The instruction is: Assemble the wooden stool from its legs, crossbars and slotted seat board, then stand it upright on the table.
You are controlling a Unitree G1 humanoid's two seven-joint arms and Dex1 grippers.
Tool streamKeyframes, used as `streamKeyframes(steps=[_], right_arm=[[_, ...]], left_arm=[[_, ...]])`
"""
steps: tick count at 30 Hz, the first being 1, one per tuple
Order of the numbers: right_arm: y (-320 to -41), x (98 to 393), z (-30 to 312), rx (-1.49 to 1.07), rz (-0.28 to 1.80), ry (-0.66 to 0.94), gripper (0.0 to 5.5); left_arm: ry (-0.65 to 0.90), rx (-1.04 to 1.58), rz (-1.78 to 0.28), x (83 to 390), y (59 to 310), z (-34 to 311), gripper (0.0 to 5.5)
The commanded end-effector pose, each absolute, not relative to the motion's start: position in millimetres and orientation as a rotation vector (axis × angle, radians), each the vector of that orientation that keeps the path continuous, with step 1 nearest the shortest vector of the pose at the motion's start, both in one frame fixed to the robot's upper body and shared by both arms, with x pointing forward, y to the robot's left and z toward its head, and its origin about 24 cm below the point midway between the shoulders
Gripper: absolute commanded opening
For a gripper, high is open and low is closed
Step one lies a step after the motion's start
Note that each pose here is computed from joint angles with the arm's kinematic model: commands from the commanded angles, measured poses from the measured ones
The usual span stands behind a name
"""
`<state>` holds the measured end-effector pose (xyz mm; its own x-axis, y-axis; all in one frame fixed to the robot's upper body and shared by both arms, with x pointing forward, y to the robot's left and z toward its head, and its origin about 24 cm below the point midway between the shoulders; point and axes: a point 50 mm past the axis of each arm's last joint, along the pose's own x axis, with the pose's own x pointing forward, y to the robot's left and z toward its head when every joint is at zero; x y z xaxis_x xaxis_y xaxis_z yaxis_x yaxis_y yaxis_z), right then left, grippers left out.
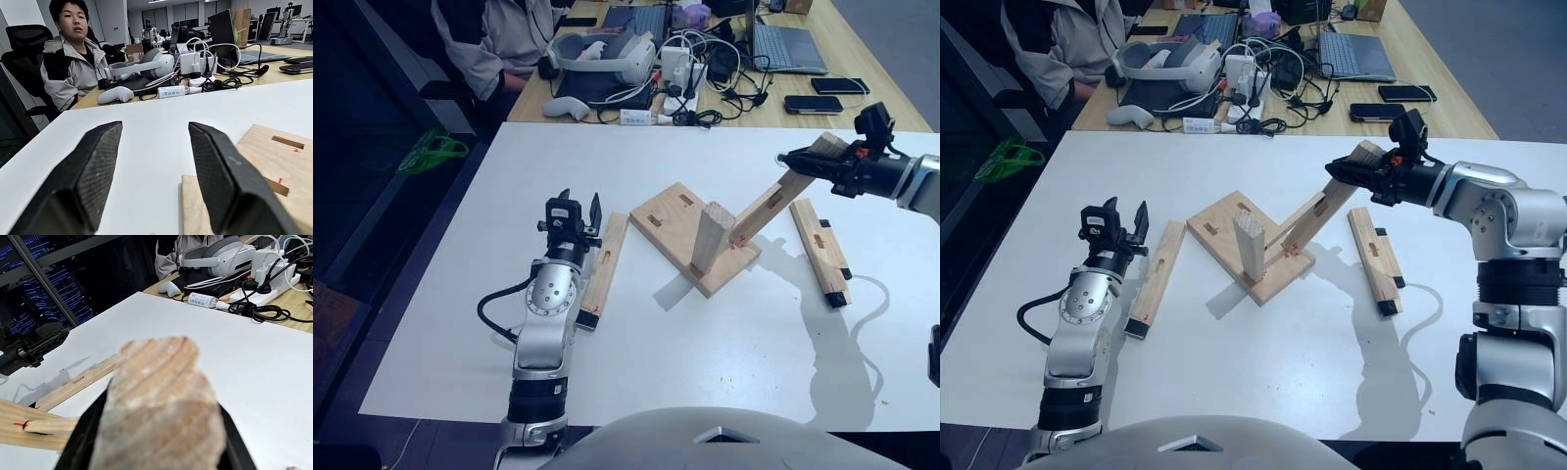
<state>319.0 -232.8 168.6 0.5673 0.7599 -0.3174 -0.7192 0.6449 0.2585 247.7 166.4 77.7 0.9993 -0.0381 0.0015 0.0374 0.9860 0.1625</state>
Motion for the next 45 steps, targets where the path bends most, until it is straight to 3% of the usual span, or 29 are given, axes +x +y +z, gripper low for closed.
streamKeyframes(steps=[1, 12, 23, 30, 45], right_arm=[[-240, 319, 147, 0.037, 0.805, 0.569, 0.98], [-233, 321, 139, 0.045, 0.814, 0.583, 0.98], [-222, 324, 142, 0.128, 0.753, 0.490, 0.98], [-216, 320, 144, 0.160, 0.754, 0.463, 2.26], [-216, 317, 161, 0.346, 0.721, 0.361, 2.26]], left_arm=[[-0.024, 0.172, -0.031, 251, 168, 81, 2.53], [-0.051, 0.170, -0.010, 257, 173, 91, 2.53], [-0.063, 0.174, -0.012, 260, 172, 96, 2.53], [-0.062, 0.177, -0.018, 261, 171, 95, 2.53], [-0.067, 0.175, -0.018, 262, 171, 95, 2.53]])
